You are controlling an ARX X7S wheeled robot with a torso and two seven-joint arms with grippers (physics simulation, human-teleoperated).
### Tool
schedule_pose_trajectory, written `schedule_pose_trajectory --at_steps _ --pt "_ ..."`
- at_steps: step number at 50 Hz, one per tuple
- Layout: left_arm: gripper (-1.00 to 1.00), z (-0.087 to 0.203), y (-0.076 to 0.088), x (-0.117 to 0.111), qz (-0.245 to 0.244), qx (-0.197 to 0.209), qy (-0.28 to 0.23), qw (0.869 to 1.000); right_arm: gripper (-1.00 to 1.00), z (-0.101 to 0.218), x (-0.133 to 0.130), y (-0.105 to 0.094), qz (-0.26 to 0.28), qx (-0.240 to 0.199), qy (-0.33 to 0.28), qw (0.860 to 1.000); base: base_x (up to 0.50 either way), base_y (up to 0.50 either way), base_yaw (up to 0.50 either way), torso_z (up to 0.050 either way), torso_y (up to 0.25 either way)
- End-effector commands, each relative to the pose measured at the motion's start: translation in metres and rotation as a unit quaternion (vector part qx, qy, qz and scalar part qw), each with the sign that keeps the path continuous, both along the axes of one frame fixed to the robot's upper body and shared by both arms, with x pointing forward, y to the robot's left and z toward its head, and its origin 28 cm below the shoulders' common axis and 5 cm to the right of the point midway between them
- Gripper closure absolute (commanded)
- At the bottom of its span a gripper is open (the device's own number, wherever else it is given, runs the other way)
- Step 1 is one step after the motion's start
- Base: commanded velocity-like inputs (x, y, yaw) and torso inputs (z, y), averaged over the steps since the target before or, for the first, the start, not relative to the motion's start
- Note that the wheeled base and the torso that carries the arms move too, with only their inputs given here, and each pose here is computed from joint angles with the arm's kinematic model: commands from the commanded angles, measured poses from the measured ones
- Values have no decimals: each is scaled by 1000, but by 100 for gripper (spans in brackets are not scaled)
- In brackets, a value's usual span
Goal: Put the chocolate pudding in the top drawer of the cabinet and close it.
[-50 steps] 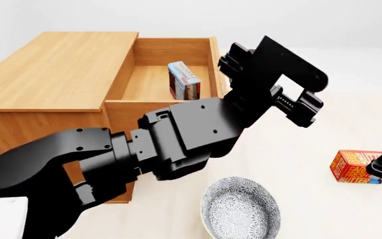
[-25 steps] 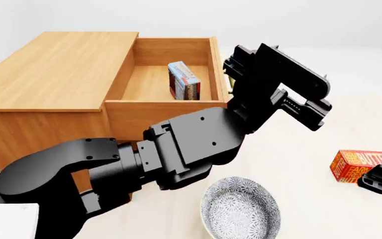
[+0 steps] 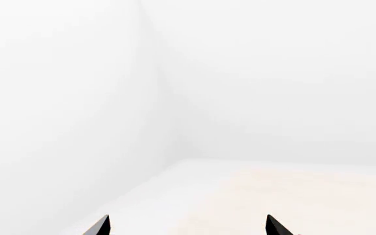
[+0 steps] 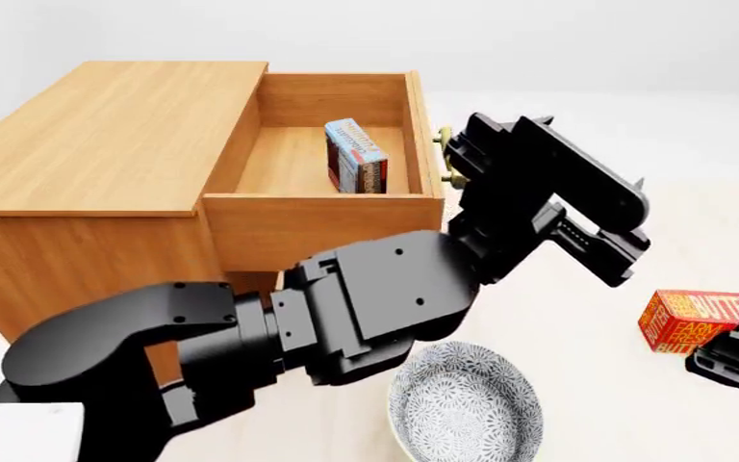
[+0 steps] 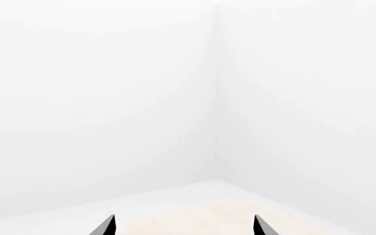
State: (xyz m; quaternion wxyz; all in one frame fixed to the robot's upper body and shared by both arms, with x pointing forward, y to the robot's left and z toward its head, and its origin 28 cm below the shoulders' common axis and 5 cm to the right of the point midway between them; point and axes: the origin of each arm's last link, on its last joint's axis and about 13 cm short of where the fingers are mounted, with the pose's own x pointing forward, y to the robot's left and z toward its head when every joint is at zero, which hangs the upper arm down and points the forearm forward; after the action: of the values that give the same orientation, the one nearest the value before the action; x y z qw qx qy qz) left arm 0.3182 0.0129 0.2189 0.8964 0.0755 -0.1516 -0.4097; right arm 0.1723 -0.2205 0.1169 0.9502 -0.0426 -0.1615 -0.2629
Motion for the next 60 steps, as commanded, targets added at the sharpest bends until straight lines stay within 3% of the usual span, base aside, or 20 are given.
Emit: schedule_pose_trajectory --at_steps 1,19,47,60 --pt "-100 -11 4 6 -2 13 15 1000 -100 -1 0 0 -2 2 -1 1000 0 0 0 0 0" --pt "-100 -19 4 4 -28 36 12 999 -100 -1 0 0 -1 4 0 1000 0 0 0 0 0" --pt "-100 -38 20 24 -1 64 35 997 -100 -1 0 0 1 4 3 1000 0 0 0 0 0" --pt "-100 -32 36 46 72 63 29 995 -100 -1 0 0 3 5 7 1000 0 0 0 0 0"
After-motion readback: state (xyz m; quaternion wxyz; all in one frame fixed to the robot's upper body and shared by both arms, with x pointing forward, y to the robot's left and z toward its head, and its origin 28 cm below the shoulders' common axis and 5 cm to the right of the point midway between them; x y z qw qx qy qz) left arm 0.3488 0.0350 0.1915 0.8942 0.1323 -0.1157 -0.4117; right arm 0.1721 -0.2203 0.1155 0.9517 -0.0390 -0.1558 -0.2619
